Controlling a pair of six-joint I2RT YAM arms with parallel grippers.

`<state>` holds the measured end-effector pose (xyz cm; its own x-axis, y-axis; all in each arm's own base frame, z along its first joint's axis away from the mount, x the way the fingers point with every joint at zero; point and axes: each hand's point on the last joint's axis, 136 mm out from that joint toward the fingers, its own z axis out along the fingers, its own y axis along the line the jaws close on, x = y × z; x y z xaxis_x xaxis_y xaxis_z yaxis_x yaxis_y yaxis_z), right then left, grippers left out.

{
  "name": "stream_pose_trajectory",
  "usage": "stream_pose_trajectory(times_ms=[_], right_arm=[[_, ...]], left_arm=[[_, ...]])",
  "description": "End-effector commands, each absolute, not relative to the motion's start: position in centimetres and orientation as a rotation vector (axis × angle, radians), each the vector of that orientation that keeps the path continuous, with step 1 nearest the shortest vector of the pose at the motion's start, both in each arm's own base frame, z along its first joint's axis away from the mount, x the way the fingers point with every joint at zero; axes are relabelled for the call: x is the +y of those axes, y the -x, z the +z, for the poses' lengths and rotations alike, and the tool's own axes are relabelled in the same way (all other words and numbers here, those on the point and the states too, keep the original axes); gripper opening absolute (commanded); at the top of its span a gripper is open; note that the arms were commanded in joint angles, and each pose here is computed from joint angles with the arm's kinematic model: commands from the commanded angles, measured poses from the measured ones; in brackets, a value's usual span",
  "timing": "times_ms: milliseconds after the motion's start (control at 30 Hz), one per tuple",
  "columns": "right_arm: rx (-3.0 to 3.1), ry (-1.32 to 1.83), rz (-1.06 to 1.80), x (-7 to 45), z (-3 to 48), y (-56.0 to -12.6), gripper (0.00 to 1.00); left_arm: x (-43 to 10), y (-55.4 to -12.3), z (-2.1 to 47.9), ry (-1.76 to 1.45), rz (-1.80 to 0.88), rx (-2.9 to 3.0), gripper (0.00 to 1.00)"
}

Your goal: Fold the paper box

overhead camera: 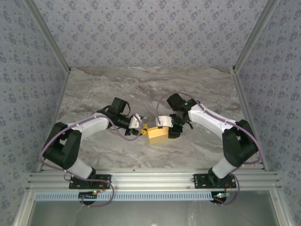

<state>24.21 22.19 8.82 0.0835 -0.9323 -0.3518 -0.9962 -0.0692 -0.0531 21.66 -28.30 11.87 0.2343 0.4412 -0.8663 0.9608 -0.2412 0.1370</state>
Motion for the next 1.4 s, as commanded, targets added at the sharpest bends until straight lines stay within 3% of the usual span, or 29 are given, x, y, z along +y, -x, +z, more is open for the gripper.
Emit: stream_pose_trajectory(times_ms=[0, 400, 500, 1367], right_arm=[[1.879, 2.084, 0.299, 22.2, 9.5, -24.2, 0.58], [1.876, 2.123, 0.227, 21.3, 8.1, -24.3, 0.49], [1.896, 2.124, 0.239, 21.1, 7.8, -24.2, 0.48], [1.974, 2.185, 0.341, 21.3, 6.8, -23.3, 0.46]], left_arm=[[-28.3, -21.0, 12.6, -1.807, -0.936, 1.256, 0.2], [-27.9, -21.8, 14.2, -1.736, -0.894, 1.23, 0.25], [-27.7, -22.1, 14.6, -1.704, -0.881, 1.221, 0.37], [-29.6, -22.3, 15.2, -1.721, -0.964, 1.163, 0.33]])
